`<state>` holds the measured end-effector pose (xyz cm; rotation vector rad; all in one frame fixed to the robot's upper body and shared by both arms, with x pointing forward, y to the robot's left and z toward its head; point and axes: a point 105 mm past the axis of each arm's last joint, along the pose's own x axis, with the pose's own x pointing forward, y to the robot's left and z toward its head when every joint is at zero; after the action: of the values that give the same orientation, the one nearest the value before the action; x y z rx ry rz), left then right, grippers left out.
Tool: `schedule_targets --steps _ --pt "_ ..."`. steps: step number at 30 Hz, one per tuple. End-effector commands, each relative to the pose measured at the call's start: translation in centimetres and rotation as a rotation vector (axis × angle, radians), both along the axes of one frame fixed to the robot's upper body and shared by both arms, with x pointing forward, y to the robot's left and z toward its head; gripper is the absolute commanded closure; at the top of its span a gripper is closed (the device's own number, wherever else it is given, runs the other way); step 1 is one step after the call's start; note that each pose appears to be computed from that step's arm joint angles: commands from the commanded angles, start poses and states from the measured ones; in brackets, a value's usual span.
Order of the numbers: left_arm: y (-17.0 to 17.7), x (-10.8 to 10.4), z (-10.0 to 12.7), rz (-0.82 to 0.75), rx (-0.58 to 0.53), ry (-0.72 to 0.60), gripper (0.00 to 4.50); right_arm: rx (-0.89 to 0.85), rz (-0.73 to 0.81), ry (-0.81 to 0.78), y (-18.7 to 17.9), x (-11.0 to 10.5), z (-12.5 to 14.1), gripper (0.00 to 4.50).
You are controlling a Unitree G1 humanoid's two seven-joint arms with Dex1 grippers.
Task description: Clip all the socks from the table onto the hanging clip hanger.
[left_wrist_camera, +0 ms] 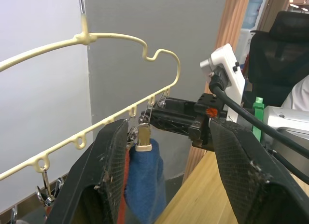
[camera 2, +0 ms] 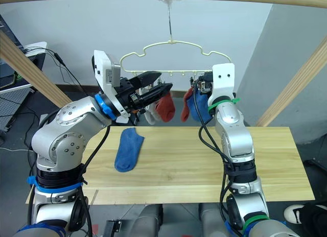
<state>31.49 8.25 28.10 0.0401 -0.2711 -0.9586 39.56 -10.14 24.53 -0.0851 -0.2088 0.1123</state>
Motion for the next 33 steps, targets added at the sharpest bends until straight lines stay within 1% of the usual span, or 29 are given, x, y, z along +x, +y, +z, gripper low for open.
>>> schedule_targets --steps 1,11,13,17,28,33 --pt "-0.3 -0.8 1.3 -0.027 -0.021 -0.046 1.73 0.006 0.000 -0.059 0.0 -0.3 1.5 3.02" --pt "-0.3 -0.9 1.4 -0.031 -0.025 -0.044 1.73 0.013 -0.011 -0.057 -0.3 -0.3 1.4 3.02" --pt "-0.3 -0.9 1.4 -0.031 -0.026 -0.044 1.73 0.013 -0.014 -0.057 -0.4 -0.3 1.4 3.41" --pt "-0.4 -1.0 1.4 -0.032 -0.027 -0.044 1.73 0.011 -0.018 -0.057 -0.5 -0.3 1.4 4.43" --pt "-0.4 -1.2 1.2 -0.039 -0.025 -0.035 1.73 0.002 -0.023 -0.034 -1.0 -0.4 0.8 4.47" --pt "-0.4 -1.3 0.5 -0.045 -0.010 -0.006 1.73 -0.004 0.034 0.013 -1.1 -0.6 0.1 4.47"
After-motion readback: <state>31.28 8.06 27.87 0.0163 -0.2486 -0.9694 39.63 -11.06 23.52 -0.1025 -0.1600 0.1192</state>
